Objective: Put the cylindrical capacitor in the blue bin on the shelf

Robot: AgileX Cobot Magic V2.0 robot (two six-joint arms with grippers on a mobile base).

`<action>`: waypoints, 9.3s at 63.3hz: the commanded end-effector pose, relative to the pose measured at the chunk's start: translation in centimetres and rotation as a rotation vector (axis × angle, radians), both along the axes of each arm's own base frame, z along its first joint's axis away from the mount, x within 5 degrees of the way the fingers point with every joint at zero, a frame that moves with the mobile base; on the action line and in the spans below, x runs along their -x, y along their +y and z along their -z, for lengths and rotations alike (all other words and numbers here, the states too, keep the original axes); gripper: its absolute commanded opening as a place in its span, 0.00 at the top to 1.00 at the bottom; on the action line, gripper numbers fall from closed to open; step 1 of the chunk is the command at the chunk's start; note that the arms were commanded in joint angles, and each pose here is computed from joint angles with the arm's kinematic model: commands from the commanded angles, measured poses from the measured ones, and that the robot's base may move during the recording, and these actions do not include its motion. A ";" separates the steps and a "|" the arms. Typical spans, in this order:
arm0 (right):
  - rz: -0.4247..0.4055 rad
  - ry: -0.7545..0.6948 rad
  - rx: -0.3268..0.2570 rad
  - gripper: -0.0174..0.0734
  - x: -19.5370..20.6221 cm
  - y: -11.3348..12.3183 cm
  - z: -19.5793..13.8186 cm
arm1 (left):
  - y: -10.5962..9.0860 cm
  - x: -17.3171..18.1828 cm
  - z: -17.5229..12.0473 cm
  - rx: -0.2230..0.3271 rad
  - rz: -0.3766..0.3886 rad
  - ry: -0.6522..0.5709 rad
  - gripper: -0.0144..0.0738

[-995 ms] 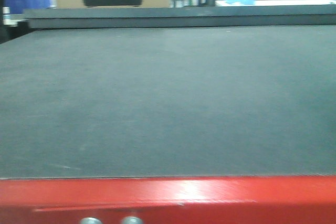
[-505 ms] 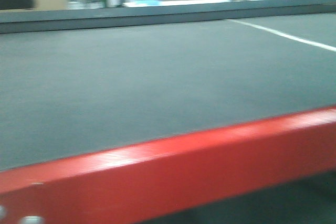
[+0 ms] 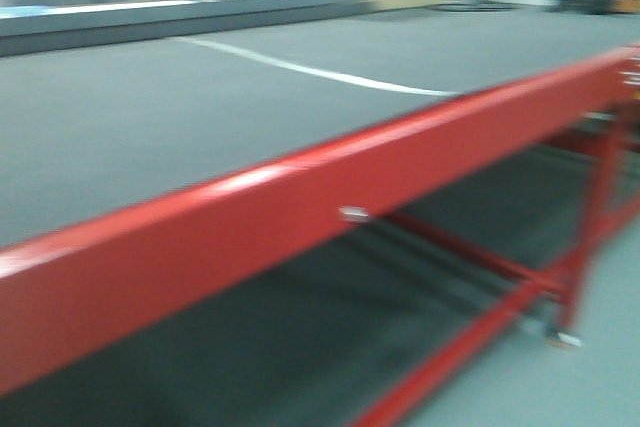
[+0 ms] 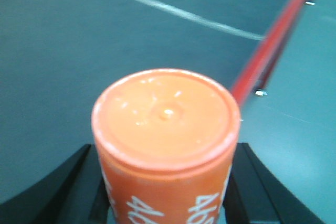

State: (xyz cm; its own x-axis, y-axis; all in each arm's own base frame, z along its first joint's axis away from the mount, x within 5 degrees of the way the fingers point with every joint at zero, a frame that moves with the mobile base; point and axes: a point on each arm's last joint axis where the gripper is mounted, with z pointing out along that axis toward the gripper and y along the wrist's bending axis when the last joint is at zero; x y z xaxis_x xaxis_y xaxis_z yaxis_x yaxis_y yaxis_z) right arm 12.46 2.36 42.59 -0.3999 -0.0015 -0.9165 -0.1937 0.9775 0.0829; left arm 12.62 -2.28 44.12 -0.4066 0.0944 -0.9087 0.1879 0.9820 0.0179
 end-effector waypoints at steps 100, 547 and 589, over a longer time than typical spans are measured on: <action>0.005 -0.037 0.000 0.99 0.1 -0.1 -0.3 | 0.0 0.1 -0.3 0.015 -0.001 -0.034 0.96; 0.005 -0.037 0.000 0.99 0.1 -0.1 -0.3 | 0.0 0.1 -0.4 0.016 -0.001 -0.039 0.96; 0.012 -0.079 -0.007 0.99 0.0 -0.1 -0.7 | -6.5 -9.4 -4.4 0.052 0.386 -0.089 0.96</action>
State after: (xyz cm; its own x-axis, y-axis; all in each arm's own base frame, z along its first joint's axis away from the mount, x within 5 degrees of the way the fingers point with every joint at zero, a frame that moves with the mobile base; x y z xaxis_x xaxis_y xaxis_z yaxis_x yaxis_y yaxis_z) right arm 12.51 2.34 42.88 -0.3703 0.0066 -0.9289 -0.1925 0.9777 0.0837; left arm 20.35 -6.96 47.77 -0.3037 0.1745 -0.9367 0.4786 0.8780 0.0084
